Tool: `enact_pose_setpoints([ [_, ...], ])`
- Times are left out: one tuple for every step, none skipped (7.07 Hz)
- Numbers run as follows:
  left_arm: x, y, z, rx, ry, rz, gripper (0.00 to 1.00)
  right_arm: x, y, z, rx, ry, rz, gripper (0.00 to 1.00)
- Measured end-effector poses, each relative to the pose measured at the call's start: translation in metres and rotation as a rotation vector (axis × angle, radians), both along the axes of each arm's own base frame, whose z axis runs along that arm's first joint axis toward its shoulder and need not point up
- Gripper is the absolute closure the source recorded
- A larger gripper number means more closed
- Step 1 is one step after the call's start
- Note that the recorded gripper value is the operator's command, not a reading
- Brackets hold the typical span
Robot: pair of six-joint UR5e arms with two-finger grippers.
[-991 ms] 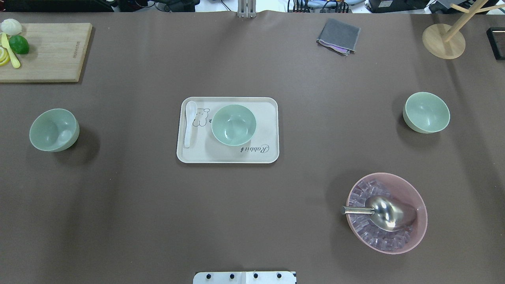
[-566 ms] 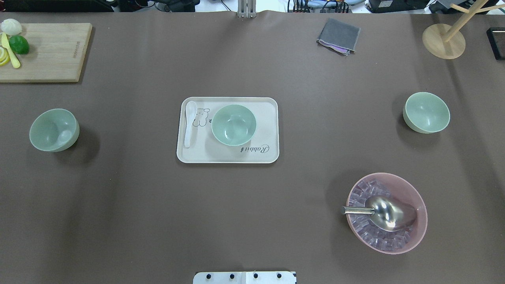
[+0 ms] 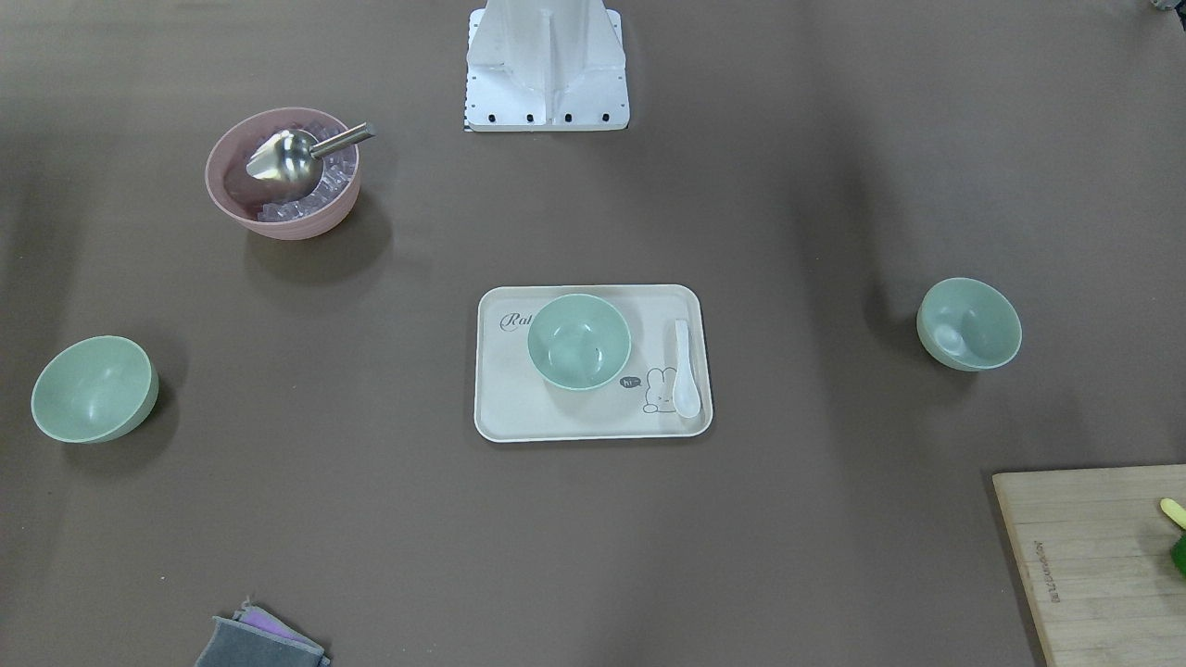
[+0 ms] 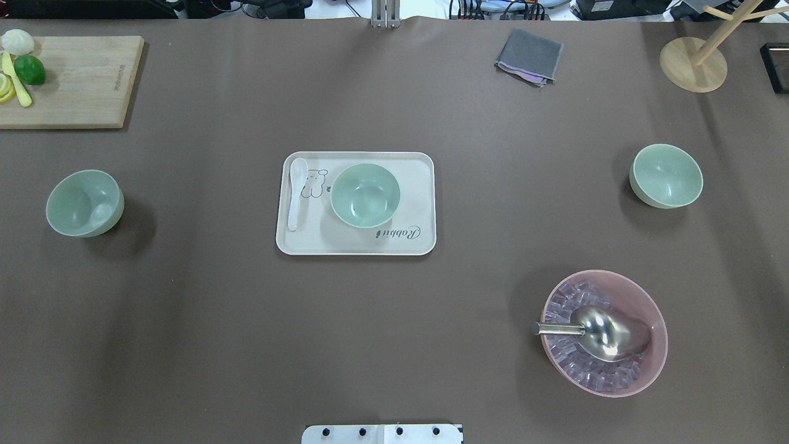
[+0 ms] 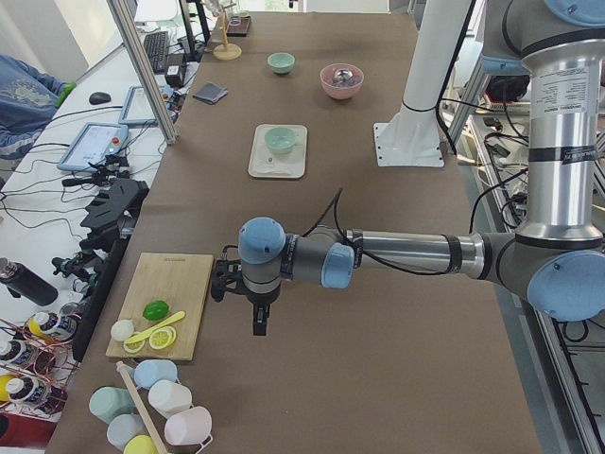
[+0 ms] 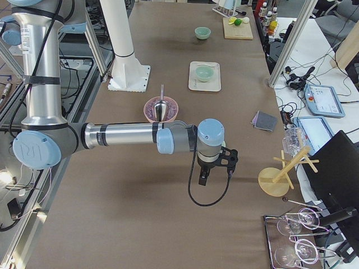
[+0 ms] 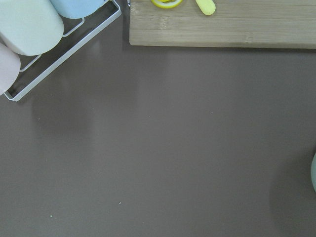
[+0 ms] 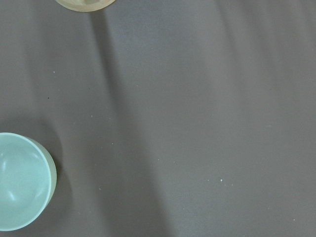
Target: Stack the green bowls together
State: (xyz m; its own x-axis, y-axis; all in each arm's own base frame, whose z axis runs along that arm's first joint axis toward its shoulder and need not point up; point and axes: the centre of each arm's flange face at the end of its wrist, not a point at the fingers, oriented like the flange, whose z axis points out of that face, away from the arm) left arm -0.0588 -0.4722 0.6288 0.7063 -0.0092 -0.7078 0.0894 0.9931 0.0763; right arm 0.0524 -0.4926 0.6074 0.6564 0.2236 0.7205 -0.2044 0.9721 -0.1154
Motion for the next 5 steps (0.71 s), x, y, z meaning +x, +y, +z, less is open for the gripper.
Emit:
enact_pose_setpoints([
  [0.000,0.000,-0.001,0.004,0.000,-0.001,0.01,-0.003,0.000,-0.001,0.004,0.000,-0.006,0.00],
  [0.001,-0.001,-0.001,0.001,0.001,-0.003,0.01,-0.005,-0.001,0.000,0.011,0.000,-0.012,0.00],
  [0.003,-0.002,-0.002,-0.010,0.004,-0.015,0.01,-0.011,-0.002,-0.002,0.038,-0.001,-0.023,0.00],
  [0.004,-0.004,-0.006,-0.013,0.009,-0.029,0.01,-0.021,-0.003,-0.008,0.071,-0.003,-0.040,0.00],
  [0.011,-0.008,-0.013,0.004,0.019,-0.029,0.02,-0.030,-0.003,-0.013,0.088,-0.005,-0.055,0.00],
])
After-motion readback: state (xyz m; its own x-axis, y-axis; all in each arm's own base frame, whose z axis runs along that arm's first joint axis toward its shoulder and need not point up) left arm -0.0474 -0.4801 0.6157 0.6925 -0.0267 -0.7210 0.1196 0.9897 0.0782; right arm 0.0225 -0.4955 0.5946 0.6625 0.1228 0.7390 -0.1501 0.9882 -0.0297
